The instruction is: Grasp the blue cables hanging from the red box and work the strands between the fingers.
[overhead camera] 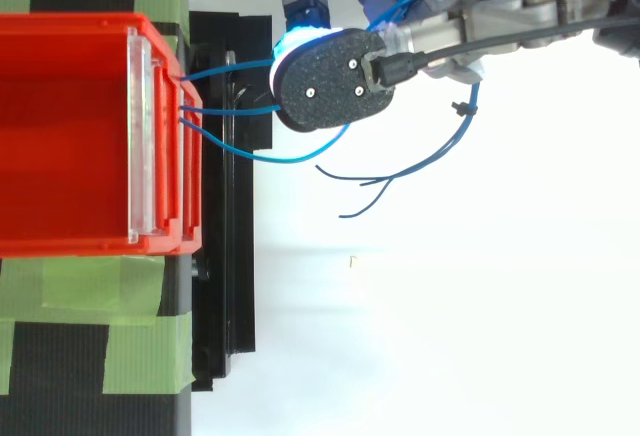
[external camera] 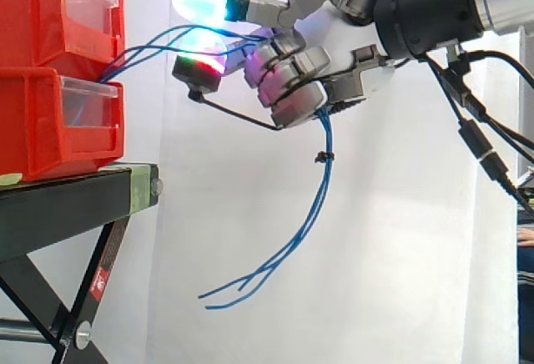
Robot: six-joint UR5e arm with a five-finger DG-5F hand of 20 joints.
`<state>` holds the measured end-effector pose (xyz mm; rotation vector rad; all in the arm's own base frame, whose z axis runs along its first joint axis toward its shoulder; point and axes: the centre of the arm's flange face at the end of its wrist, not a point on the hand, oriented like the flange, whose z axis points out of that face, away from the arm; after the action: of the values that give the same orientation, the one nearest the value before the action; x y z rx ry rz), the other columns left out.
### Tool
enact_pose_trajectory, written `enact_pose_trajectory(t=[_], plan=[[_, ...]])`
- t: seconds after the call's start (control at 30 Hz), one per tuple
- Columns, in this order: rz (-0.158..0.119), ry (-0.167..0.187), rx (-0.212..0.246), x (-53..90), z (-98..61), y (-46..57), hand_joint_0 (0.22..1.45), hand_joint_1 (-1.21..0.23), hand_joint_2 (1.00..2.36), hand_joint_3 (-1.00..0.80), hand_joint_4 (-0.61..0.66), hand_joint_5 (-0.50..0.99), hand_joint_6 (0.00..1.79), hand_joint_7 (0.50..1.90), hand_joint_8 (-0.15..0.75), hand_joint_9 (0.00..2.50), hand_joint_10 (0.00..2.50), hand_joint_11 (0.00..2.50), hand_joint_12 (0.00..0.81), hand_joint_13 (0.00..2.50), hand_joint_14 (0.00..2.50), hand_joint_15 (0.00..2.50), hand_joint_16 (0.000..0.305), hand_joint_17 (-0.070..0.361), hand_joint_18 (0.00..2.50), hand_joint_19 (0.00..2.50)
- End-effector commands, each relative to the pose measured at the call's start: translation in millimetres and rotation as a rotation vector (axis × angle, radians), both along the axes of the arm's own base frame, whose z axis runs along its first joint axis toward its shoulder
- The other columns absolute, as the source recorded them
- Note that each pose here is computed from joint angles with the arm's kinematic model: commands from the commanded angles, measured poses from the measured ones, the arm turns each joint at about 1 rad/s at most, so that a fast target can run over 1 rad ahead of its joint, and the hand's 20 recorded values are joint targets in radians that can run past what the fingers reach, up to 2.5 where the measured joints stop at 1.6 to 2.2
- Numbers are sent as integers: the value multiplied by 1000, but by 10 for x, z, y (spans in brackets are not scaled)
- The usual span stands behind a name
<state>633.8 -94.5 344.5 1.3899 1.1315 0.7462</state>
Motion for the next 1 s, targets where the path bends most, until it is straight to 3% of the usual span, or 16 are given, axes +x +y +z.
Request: enact_pose_trajectory(t=[0.0,0.1,0.2,0.23,0.27,0.3,0.33,0.37,0.4,0.5,0.63,0.77,0.8,0.83,0.9,0.97], plan=[[0,-12,1,23,71,3,756,-639,1003,-938,213,262,602,1321,350,908,2500,1993,431,1023,2500,1295,63,142,1391,1652],[2,-20,-14,64,199,0,844,-683,1008,-706,184,234,623,1338,350,908,2500,1993,431,1023,2500,1295,63,142,1391,1652],[8,5,-36,59,226,-7,986,-720,1007,-542,155,81,896,1235,350,908,2500,1993,431,1023,2500,1295,63,142,1391,1652],[9,11,-40,54,222,-7,1089,-737,1019,-127,156,78,894,1201,350,908,2500,1993,431,1023,2500,1295,63,142,1391,1652],[10,20,-49,47,218,-8,1064,-720,1191,-136,152,123,821,1239,350,908,2500,1993,431,1023,2500,1295,63,142,1391,1652],[11,21,-52,47,218,-8,1106,-699,1179,-108,179,230,595,1319,350,908,2500,1993,431,1023,2500,1295,63,142,1391,1652],[11,22,-55,47,218,-8,1214,-669,1002,-79,197,412,216,1482,350,908,2500,1993,431,1023,2500,1295,63,142,1391,1652],[12,23,-58,47,218,-8,1216,-665,1004,-92,202,414,218,1464,350,908,2500,1993,431,1023,2500,1295,63,142,1391,1652],[13,24,-62,44,228,-9,1190,-649,1007,-143,216,527,0,1556,350,908,2500,1993,431,1023,2500,1295,63,142,1391,1652],[12,28,-69,47,218,-10,1021,-626,1001,-180,196,540,7,1453,350,908,2500,1993,431,1023,2500,1295,63,142,1391,1652],[13,28,-81,49,221,-27,701,-511,1537,-522,257,510,10,1366,350,908,2500,1993,431,1023,2500,1295,63,142,1391,1652],[13,29,-93,53,224,-36,612,-509,1728,-603,269,476,6,1360,350,908,2500,1993,431,1023,2500,1295,63,142,1391,1652],[12,29,-96,53,226,-46,604,-579,1721,-653,284,408,4,1337,350,908,2500,1993,431,1023,2500,1295,63,142,1391,1652],[12,26,-103,59,230,-55,742,-672,1299,-549,264,308,3,1301,350,908,2500,1993,431,1023,2500,1295,63,142,1391,1652],[11,24,-106,61,232,-64,840,-746,1007,-683,157,173,9,1273,350,908,2500,1993,431,1023,2500,1295,63,142,1391,1652],[9,24,-106,59,232,-74,897,-807,1004,-846,145,152,7,1267,350,908,2500,1993,431,1023,2500,1295,63,142,1391,1652]])
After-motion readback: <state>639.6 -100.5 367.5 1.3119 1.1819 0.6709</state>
